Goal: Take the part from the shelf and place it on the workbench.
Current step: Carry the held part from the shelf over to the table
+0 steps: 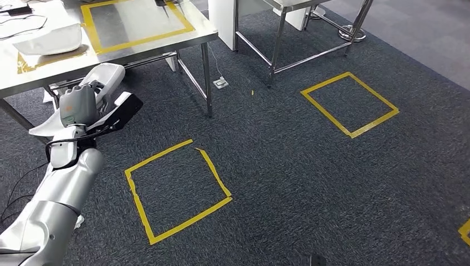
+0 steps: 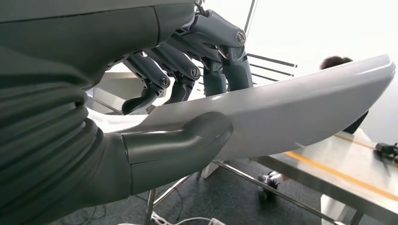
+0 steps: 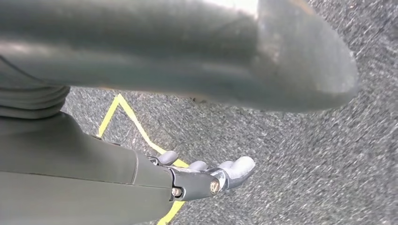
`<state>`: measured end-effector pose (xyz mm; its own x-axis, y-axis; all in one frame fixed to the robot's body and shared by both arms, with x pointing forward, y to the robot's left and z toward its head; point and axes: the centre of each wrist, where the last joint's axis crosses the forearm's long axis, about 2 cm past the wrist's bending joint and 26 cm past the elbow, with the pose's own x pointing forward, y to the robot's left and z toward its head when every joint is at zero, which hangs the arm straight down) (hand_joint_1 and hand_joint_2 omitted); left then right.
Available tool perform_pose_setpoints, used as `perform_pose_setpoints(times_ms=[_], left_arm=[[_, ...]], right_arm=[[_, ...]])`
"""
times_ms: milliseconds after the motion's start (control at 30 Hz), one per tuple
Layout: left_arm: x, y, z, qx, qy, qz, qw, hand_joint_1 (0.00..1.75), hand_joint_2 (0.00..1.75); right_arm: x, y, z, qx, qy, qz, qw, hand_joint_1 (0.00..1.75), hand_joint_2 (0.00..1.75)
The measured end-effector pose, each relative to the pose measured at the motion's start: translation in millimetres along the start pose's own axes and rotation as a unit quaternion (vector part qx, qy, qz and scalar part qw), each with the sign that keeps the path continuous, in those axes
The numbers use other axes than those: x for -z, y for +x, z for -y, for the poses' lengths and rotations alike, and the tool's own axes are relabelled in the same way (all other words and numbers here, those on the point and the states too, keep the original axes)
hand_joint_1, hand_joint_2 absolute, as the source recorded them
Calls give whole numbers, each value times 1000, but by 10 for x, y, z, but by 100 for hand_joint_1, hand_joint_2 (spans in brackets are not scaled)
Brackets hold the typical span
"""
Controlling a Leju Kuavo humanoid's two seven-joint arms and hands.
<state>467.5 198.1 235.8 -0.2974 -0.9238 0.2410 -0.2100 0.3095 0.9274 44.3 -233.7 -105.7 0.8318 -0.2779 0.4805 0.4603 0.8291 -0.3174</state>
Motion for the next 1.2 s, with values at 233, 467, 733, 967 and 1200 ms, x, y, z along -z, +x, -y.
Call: perform_pose_setpoints(times_ms=[233, 467, 733, 967, 1200], left_arm=[[-18, 0, 24, -1, -4, 0, 1000, 175, 175], [-11, -17, 7, -1, -3, 5, 1000, 175, 175], [-50, -54, 51, -1, -10, 2, 1000, 175, 175], [-26, -24, 27, -2, -6, 5, 1000, 175, 175], [-57, -29, 69, -3, -11, 3, 1000, 175, 175]], right_arm=[[0, -6, 7, -1, -2, 0, 1000, 0, 0], [-6, -11, 1, -2, -4, -1, 1000, 0, 0], [-9, -17, 2, -2, -5, -3, 1000, 0, 0], [-5, -4, -2, 1, -6, 0, 1000, 0, 0], [-11, -32, 12, 0, -6, -3, 1000, 0, 0]])
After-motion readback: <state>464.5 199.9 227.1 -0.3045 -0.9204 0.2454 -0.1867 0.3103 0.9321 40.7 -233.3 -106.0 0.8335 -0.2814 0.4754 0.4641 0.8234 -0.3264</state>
